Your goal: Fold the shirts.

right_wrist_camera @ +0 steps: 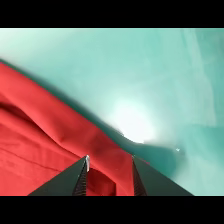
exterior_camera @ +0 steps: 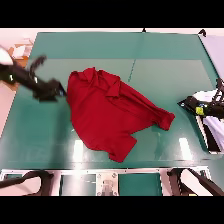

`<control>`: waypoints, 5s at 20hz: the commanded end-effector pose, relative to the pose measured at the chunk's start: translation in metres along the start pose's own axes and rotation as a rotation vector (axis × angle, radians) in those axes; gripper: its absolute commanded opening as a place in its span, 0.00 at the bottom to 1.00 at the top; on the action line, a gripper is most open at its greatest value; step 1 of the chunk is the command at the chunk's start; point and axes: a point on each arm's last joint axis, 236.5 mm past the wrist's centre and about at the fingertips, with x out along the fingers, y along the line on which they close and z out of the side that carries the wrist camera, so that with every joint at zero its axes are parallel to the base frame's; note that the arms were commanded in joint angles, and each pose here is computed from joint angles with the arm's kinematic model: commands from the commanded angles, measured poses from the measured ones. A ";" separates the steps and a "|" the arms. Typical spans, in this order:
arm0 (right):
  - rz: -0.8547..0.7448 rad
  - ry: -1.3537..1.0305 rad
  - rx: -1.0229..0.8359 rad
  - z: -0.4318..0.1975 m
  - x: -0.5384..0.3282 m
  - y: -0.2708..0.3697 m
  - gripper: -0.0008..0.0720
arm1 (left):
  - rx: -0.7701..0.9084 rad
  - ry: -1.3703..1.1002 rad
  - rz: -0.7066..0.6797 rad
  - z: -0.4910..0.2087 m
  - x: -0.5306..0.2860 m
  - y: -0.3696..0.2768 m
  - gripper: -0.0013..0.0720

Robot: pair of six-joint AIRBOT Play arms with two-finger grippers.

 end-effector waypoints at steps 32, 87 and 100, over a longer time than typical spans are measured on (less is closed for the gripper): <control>0.113 0.717 0.000 -0.222 0.007 0.040 0.61 | -0.191 -0.205 0.089 -0.046 0.074 0.111 0.05; 0.077 0.246 0.272 -0.032 0.028 -0.040 0.62 | -0.191 -0.039 0.096 -0.086 0.080 0.109 0.93; 0.136 0.390 0.235 -0.048 0.083 -0.019 0.60 | -0.198 -0.095 -0.117 -0.069 0.109 0.080 0.05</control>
